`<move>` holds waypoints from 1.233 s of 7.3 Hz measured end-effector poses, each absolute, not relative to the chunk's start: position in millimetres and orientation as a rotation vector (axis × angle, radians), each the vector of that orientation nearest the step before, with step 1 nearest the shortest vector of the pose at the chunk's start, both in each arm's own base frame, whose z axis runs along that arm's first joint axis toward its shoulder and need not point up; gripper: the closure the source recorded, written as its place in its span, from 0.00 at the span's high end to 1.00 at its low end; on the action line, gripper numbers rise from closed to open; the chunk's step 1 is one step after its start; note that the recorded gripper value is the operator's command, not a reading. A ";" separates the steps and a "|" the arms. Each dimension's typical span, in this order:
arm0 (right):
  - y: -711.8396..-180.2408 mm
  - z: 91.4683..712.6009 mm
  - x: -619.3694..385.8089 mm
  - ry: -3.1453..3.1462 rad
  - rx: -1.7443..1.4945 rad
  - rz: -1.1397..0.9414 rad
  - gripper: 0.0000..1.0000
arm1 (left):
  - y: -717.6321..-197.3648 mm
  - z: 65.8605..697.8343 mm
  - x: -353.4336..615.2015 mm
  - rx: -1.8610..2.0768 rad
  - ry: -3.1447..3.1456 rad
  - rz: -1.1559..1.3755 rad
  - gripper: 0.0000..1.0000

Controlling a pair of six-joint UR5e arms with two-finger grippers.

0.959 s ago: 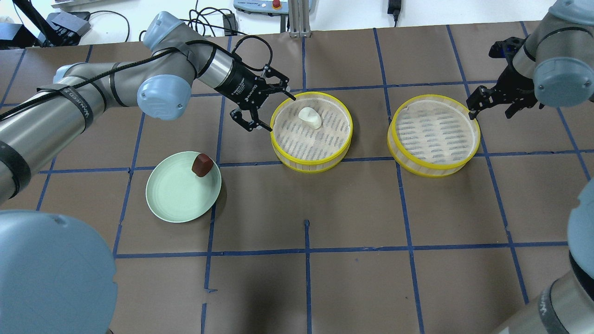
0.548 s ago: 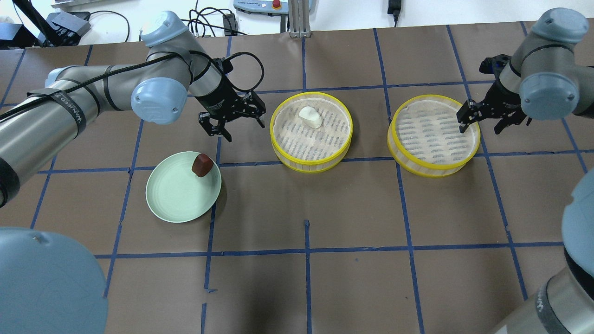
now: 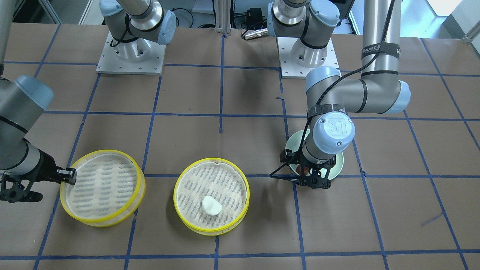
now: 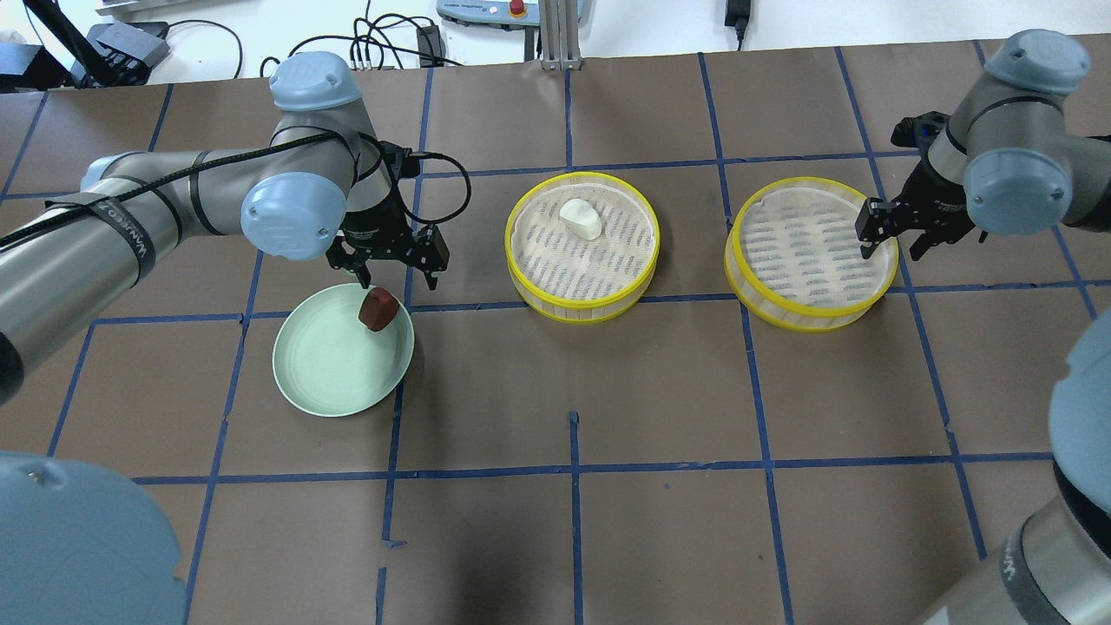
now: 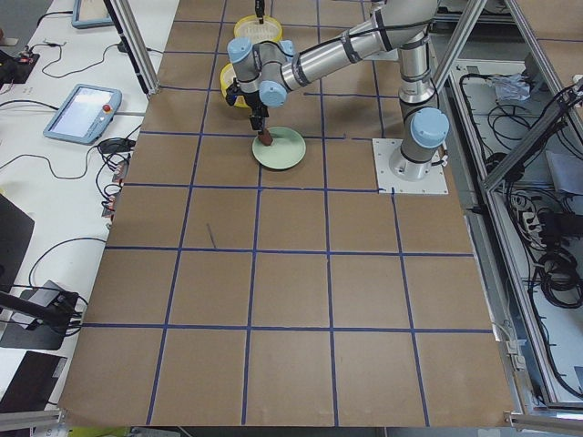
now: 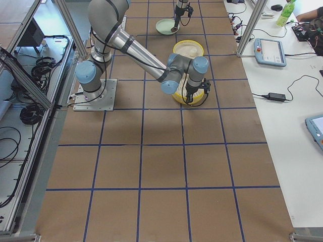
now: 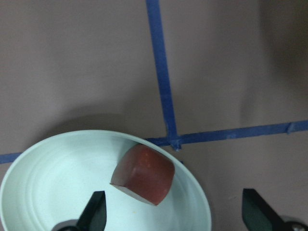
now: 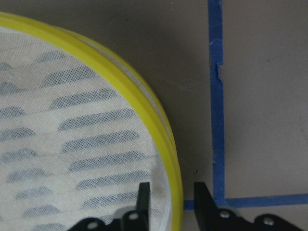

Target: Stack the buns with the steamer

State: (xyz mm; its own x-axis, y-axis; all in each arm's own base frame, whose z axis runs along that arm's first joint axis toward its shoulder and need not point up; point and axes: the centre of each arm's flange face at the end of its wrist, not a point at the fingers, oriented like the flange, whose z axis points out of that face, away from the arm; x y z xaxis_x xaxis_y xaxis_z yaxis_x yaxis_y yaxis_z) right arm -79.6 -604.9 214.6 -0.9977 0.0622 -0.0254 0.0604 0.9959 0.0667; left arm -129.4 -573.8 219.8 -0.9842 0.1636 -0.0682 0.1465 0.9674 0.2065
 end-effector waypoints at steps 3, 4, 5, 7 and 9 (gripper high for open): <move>-623.1 245.8 -85.1 3.135 0.099 0.026 0.06 | -574.1 209.2 -122.9 0.275 2.980 0.319 0.23; -632.2 263.5 -77.3 3.139 0.097 0.014 0.07 | -574.4 207.6 -123.1 0.274 2.983 0.313 0.03; -640.4 282.8 -52.3 3.145 0.100 0.019 0.08 | -574.5 206.9 -124.2 0.274 2.994 0.310 0.00; -643.7 313.4 31.3 3.167 0.189 0.036 0.09 | -575.1 208.1 -125.6 0.271 3.006 0.302 0.00; -633.5 328.1 128.7 3.159 0.338 0.003 0.08 | -581.9 220.9 -117.5 0.190 3.081 0.264 0.00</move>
State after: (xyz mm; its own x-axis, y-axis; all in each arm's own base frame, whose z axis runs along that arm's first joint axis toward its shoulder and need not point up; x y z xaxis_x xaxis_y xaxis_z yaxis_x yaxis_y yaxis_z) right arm 128.7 -633.5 328.1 -0.9768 0.2113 0.0352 0.2114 0.9774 -0.0016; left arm -117.5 -581.9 220.9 -0.9915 0.1258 -0.0331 0.1183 0.9779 0.1724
